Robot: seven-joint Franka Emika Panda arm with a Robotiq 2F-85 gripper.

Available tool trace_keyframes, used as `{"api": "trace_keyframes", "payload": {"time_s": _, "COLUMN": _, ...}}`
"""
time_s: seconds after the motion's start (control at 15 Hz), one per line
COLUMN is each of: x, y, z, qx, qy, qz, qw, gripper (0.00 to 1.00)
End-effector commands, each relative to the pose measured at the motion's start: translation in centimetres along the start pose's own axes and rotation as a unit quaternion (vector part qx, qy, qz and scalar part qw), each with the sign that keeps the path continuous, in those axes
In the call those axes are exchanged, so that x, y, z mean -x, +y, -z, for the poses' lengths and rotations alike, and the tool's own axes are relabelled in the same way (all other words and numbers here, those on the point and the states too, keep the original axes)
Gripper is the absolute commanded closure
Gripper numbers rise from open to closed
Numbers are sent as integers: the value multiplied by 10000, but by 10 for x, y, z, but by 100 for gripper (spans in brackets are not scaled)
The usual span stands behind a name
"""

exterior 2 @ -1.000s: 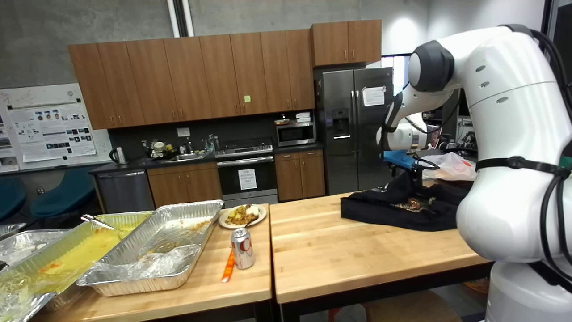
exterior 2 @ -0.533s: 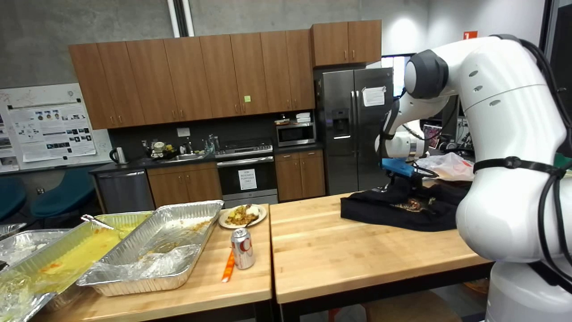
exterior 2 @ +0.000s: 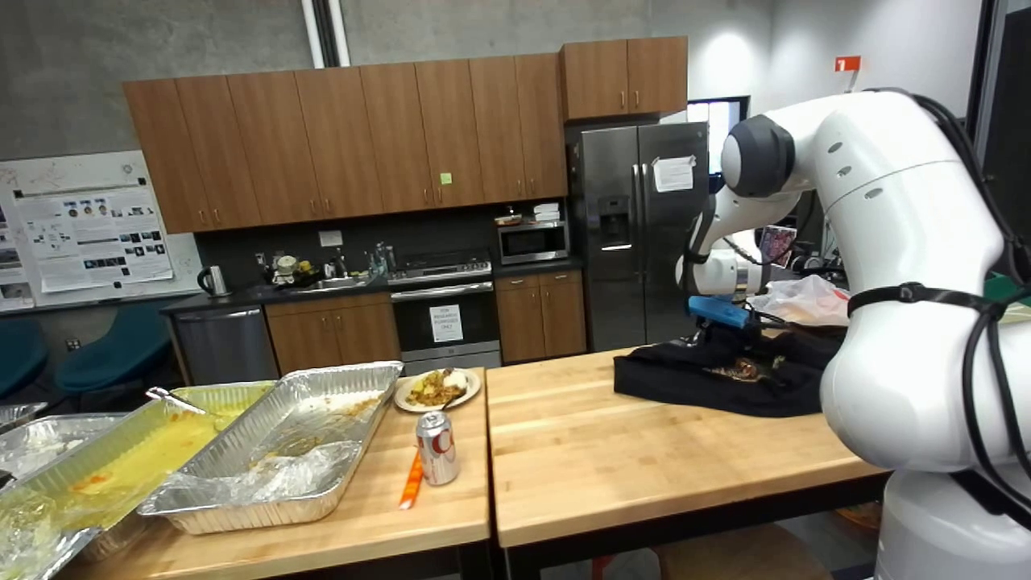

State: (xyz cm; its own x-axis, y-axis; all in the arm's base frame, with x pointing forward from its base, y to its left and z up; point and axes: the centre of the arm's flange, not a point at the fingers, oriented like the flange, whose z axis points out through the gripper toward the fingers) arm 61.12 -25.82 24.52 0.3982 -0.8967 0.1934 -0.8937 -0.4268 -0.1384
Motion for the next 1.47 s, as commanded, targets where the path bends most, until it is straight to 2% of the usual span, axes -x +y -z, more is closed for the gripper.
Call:
{"api": "trace_keyframes", "payload": {"time_s": 0.0, "x": -14, "y": -8, "z": -10, "qx": -28, "qy": -89, "qz": 103, "qw": 9999, "gripper": 26}}
{"api": "trace_keyframes", "payload": {"time_s": 0.13, "x": -14, "y": -9, "z": -14, "qx": -52, "qy": -216, "qz": 98, "qw": 9997, "gripper": 38}}
{"api": "trace_keyframes", "payload": {"time_s": 0.6, "x": -24, "y": -11, "z": -18, "qx": -89, "qy": -456, "qz": -128, "qw": 9988, "gripper": 95}}
{"api": "trace_keyframes", "payload": {"time_s": 0.67, "x": -27, "y": -12, "z": -17, "qx": -107, "qy": -470, "qz": -147, "qw": 9987, "gripper": 100}}
{"api": "trace_keyframes", "payload": {"time_s": 1.0, "x": -29, "y": -24, "z": 13, "qx": -290, "qy": -403, "qz": -155, "qw": 9986, "gripper": 99}}
{"api": "trace_keyframes", "payload": {"time_s": 1.4, "x": -43, "y": -64, "z": 62, "qx": -781, "qy": -111, "qz": -293, "qw": 9965, "gripper": 99}}
